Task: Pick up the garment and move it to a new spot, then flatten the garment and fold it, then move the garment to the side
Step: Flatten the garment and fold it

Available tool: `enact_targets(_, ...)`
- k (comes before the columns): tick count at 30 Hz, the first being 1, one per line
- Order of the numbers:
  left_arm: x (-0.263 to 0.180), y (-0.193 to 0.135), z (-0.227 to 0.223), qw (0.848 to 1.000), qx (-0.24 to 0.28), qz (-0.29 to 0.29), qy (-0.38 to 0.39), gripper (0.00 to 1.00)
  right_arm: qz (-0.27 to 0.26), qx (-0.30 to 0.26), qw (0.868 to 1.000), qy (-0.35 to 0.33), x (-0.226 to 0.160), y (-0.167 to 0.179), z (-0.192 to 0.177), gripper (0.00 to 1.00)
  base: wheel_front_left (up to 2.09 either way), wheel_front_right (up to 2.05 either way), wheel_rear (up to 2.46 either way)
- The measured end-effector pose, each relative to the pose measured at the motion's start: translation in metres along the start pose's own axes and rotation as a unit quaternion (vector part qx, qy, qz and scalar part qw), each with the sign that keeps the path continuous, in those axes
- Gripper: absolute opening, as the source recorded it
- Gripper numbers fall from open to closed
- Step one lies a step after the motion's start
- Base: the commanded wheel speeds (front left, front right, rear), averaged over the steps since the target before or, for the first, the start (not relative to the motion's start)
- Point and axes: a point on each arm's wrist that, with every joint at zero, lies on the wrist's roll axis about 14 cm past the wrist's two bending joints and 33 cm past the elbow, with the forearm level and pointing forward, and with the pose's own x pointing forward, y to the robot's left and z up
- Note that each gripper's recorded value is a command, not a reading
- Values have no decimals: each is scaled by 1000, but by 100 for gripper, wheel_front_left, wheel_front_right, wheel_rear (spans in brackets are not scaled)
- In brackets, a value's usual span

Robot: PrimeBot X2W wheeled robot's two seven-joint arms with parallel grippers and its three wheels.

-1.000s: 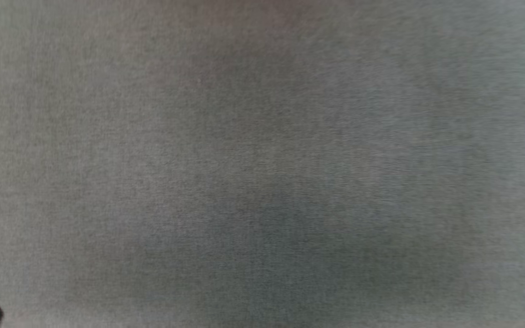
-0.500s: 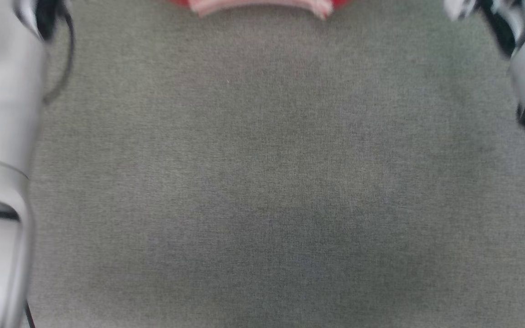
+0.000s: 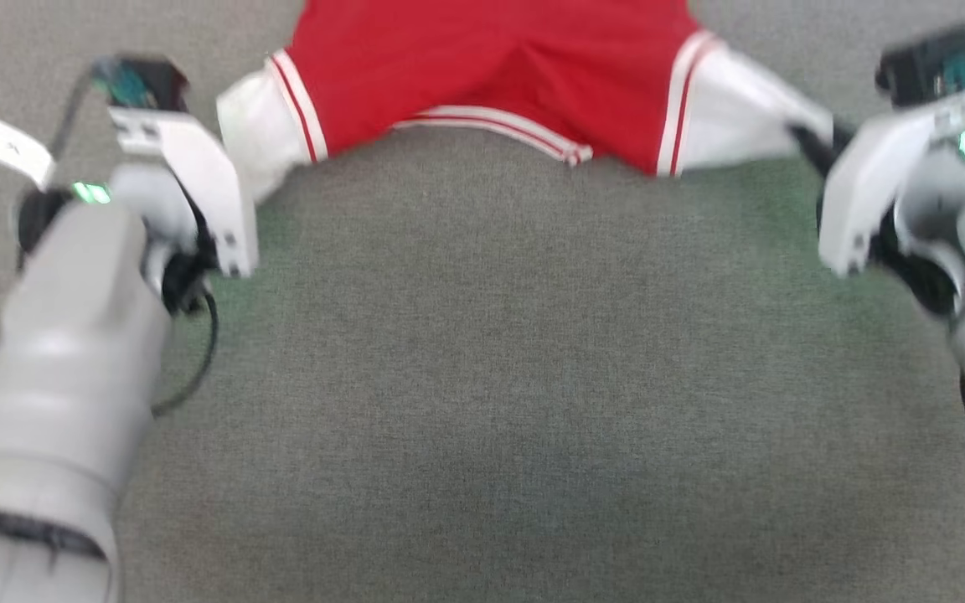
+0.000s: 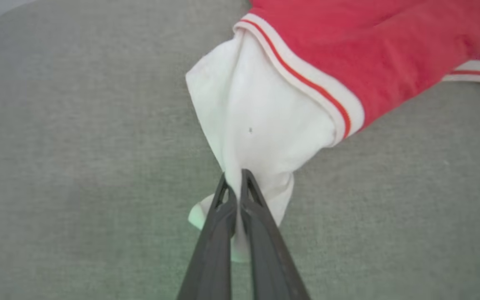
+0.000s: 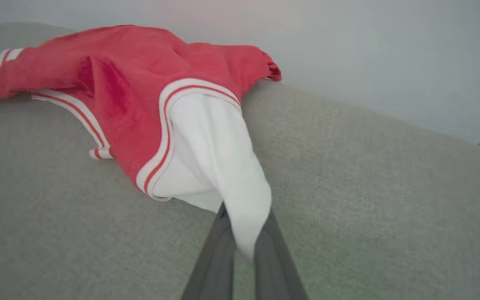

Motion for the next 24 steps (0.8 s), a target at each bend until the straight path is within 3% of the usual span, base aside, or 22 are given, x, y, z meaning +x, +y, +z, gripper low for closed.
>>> enact_targets(8,-25,-9,-65,999,-17,-15,47,0,38,17,996,84,-53,14,-62,0,0,0,0)
enact_targets(14,-72,-17,-106,995,-45,-10,84,0,53,22,986,157,-96,19,-104,0,0,0,0)
enact_targets(24,-150,-32,-173,979,-84,9,183,0,84,62,953,286,-155,41,-172,0,0,0,0)
